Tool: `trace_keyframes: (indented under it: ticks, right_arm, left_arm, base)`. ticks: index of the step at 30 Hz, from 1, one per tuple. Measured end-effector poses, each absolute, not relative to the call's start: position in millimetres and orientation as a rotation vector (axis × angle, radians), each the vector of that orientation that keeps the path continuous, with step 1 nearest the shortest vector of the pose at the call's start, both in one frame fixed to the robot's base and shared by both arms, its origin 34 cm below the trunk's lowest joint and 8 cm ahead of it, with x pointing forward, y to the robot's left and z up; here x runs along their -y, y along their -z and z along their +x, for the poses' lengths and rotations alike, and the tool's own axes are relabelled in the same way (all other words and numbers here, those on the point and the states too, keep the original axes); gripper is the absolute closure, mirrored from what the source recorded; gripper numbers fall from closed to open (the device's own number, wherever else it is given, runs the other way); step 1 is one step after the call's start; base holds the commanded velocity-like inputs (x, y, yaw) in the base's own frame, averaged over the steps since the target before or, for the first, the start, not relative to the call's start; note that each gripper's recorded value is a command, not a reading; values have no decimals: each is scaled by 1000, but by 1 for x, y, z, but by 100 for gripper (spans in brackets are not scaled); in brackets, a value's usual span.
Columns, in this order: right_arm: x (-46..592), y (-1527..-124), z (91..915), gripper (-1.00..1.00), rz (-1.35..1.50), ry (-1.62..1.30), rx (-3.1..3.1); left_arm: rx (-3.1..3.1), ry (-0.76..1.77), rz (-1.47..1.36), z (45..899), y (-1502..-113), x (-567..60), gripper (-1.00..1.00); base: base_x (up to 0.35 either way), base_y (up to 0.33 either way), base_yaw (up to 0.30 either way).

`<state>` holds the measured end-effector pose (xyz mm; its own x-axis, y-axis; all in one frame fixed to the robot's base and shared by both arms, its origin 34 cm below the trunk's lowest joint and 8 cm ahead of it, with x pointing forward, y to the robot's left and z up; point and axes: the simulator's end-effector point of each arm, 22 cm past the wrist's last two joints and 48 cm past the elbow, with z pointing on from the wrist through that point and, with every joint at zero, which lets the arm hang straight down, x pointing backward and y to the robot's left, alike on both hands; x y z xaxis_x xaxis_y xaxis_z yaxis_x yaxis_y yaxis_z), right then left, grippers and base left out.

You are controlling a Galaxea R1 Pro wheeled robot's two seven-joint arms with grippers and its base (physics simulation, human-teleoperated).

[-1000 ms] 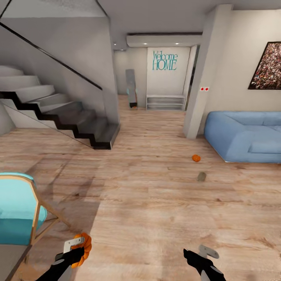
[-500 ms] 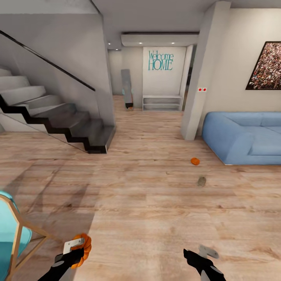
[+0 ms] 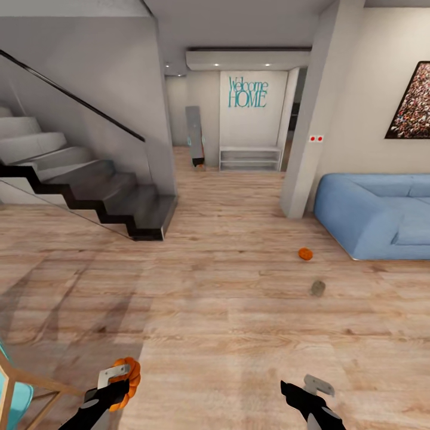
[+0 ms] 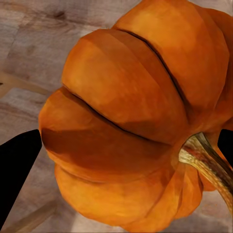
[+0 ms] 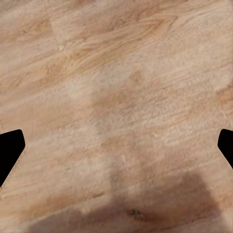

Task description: Place each of the two pumpkins and all three candles from the living room inside a cabinet in the living room (use any cabinet), then make sure every cabinet is closed, and position the cauldron so it is next to a table in the living room.

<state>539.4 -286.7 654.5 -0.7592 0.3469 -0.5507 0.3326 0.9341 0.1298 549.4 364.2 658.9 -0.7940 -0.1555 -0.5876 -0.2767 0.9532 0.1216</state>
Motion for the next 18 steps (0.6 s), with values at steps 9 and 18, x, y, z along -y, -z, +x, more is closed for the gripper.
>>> trace_keyframes:
  ticks: [9,18]
  right_arm:
    - [289,-656,541,-100,485,-27,-2482]
    - [289,-656,541,-100,487,-25,-2481]
  left_arm:
    - [-2500,-266,-304,550,-659,-363,100]
    - [-2500,-266,-305,550,-659,-363,100]
  base:
    - [330,0,0]
    - [330,0,-41]
